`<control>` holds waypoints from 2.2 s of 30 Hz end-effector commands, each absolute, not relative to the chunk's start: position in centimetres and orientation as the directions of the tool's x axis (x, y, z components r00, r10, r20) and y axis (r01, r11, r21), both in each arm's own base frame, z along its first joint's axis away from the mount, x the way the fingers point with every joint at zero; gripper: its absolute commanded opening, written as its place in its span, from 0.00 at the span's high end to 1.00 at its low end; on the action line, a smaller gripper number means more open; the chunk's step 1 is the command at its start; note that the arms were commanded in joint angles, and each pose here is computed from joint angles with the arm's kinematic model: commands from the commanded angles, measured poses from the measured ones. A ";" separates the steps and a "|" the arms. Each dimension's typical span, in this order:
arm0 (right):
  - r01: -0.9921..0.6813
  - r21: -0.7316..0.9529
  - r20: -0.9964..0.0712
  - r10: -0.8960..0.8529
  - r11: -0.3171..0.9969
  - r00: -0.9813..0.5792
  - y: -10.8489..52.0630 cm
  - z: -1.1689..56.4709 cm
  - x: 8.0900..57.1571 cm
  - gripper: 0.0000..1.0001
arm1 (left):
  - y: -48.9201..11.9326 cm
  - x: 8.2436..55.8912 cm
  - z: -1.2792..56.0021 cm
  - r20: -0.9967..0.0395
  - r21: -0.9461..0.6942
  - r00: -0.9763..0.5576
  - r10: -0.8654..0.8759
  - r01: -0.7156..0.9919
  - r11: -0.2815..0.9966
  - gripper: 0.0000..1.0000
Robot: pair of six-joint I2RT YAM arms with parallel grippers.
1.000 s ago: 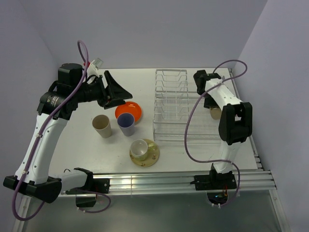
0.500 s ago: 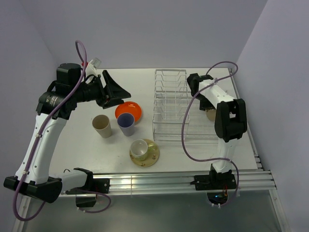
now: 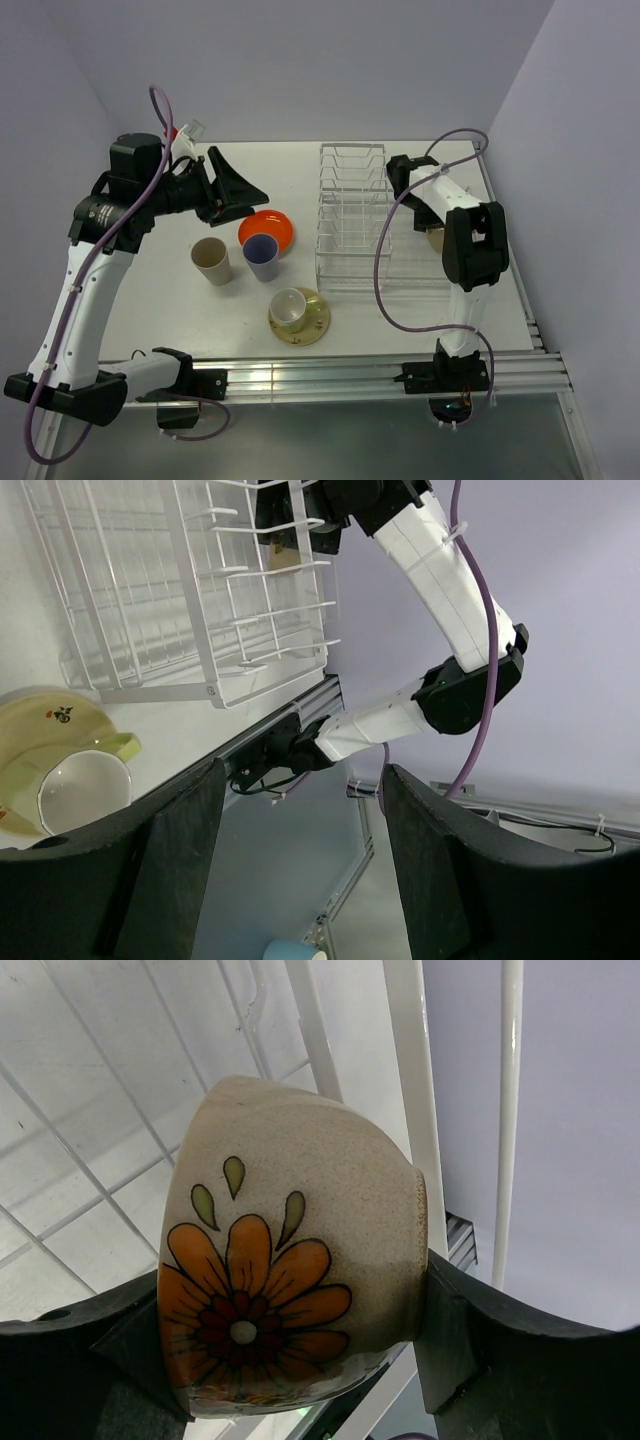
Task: Load the mixed dishes into the dish rack
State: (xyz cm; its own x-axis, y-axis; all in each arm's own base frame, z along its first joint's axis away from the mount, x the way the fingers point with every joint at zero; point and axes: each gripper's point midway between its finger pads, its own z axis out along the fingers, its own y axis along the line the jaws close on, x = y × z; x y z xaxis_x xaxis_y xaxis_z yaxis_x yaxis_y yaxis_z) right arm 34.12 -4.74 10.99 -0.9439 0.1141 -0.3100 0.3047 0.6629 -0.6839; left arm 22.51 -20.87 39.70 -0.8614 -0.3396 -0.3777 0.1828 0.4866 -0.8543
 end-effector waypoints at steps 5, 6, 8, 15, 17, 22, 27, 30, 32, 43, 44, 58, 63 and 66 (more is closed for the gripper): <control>0.316 -0.657 -0.346 0.099 0.685 -0.933 -3.3 11.8 33.3 0.12 | -20.9 21.7 40.4 -0.394 -0.865 -0.854 -0.341 0.218 0.453 0.30; 0.313 -0.651 -0.345 0.098 0.691 -0.933 -3.1 11.7 33.1 0.10 | -20.9 21.7 40.4 -0.393 -0.866 -0.853 -0.342 0.218 0.451 0.30; 0.307 -0.643 -0.343 0.095 0.702 -0.935 -2.8 11.5 32.8 0.05 | -20.9 21.7 40.5 -0.390 -0.869 -0.854 -0.343 0.218 0.445 0.30; 0.324 -0.566 -0.374 0.114 0.758 -0.920 -1.7 12.1 32.8 0.02 | -21.0 21.4 40.4 -0.380 -0.877 -0.856 -0.351 0.213 0.430 0.30; 0.314 -0.534 -0.367 0.119 0.785 -0.923 -1.1 12.0 32.8 0.02 | -21.0 21.3 40.4 -0.378 -0.879 -0.856 -0.353 0.212 0.428 0.30; 0.293 -0.493 -0.355 0.118 0.819 -0.927 -0.5 12.0 32.3 0.01 | -21.0 21.3 40.4 -0.374 -0.883 -0.855 -0.359 0.209 0.421 0.30; 0.298 -0.484 -0.335 0.140 0.823 -0.932 -0.8 10.9 31.5 0.01 | -21.1 21.2 40.3 -0.362 -0.890 -0.858 -0.364 0.202 0.408 0.30; 0.307 -0.460 -0.349 0.149 0.833 -0.925 -0.8 10.9 31.2 0.01 | -21.0 21.1 40.3 -0.362 -0.890 -0.857 -0.366 0.201 0.408 0.30; 0.321 -0.428 -0.363 0.164 0.845 -0.917 -0.7 11.0 31.2 0.01 | -21.0 21.1 40.3 -0.359 -0.892 -0.858 -0.368 0.199 0.406 0.30; 0.339 -0.277 -0.354 0.233 0.899 -0.906 -0.3 11.0 30.7 0.01 | -21.2 21.3 40.3 -0.350 -0.897 -0.861 -0.368 0.196 0.396 0.30; 0.340 -0.274 -0.352 0.235 0.900 -0.906 -0.3 10.9 30.6 0.00 | -21.2 21.3 40.3 -0.350 -0.898 -0.861 -0.369 0.195 0.395 0.30; 0.300 -0.274 -0.340 0.200 0.914 -0.919 -0.2 10.5 31.8 0.00 | -21.2 21.2 40.4 -0.341 -0.903 -0.862 -0.374 0.190 0.386 0.29; 0.308 -0.277 -0.348 0.204 0.910 -0.915 -0.1 11.3 33.2 0.00 | -21.2 21.2 40.5 -0.345 -0.902 -0.861 -0.373 0.194 0.387 0.29; 0.309 -0.295 -0.335 0.205 0.904 -0.920 -0.2 11.3 34.0 0.00 | -21.3 21.4 40.5 -0.342 -0.901 -0.862 -0.373 0.189 0.390 0.29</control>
State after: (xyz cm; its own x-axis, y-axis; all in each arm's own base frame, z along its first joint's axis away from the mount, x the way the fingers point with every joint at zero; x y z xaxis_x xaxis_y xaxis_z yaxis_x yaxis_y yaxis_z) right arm 32.17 -1.48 11.22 -0.9344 0.1655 -0.3155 0.2811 0.8866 -0.3673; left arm 21.71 -21.28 38.87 -0.8763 -0.3786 -0.2981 0.1285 0.4126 -0.9018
